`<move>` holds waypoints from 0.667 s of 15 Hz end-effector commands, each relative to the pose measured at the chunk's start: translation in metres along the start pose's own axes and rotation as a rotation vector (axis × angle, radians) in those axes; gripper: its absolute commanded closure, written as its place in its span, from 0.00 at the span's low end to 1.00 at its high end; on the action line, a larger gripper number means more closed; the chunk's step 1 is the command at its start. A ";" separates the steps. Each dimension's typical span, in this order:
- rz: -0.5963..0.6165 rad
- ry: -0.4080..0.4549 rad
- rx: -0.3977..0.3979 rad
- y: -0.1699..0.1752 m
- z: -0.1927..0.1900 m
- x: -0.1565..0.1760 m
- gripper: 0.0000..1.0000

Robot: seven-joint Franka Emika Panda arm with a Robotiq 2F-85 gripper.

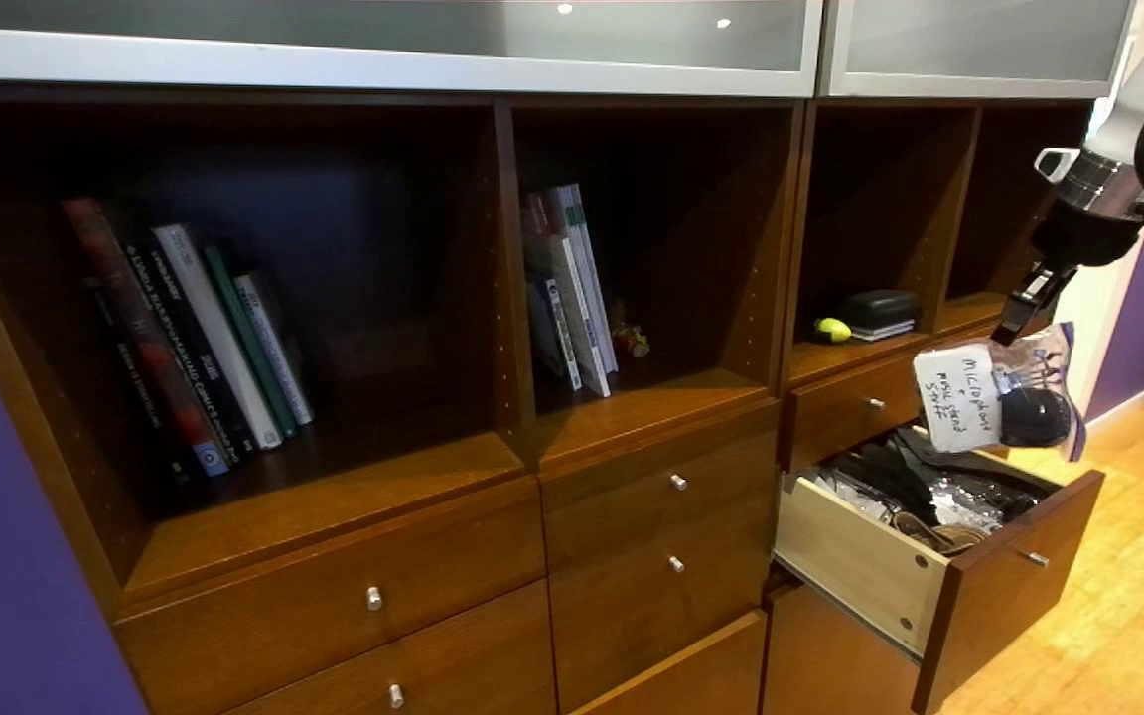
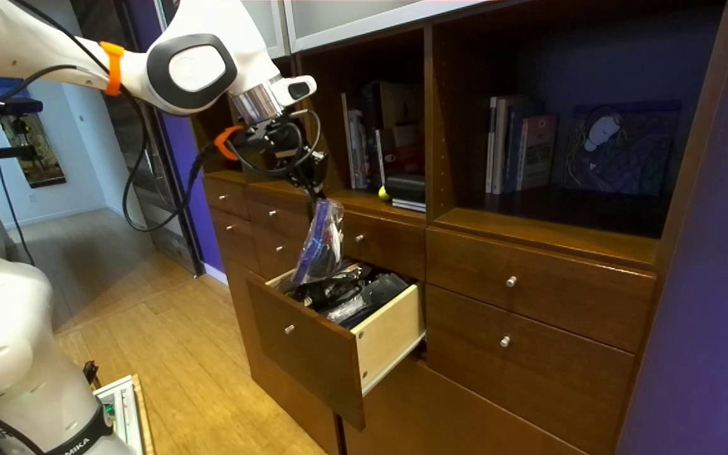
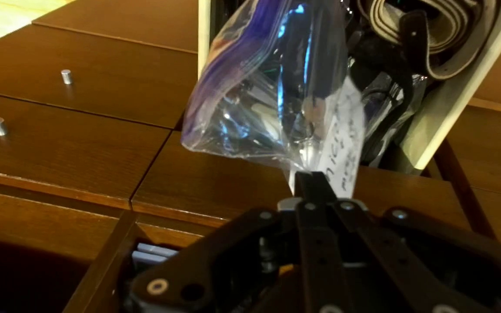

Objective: Pick up the ziploc bag from the open drawer and put it on the shelf above it

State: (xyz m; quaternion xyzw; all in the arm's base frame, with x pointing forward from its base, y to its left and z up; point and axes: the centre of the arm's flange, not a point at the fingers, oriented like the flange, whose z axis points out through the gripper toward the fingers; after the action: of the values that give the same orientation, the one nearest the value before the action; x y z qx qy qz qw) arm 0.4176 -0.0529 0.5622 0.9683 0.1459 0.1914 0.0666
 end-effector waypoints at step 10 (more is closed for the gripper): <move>-0.400 0.169 -0.157 -0.013 -0.057 0.001 1.00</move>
State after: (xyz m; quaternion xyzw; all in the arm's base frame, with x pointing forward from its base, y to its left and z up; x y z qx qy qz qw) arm 0.4048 -0.0353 0.6012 0.9204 0.2775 0.2364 0.1415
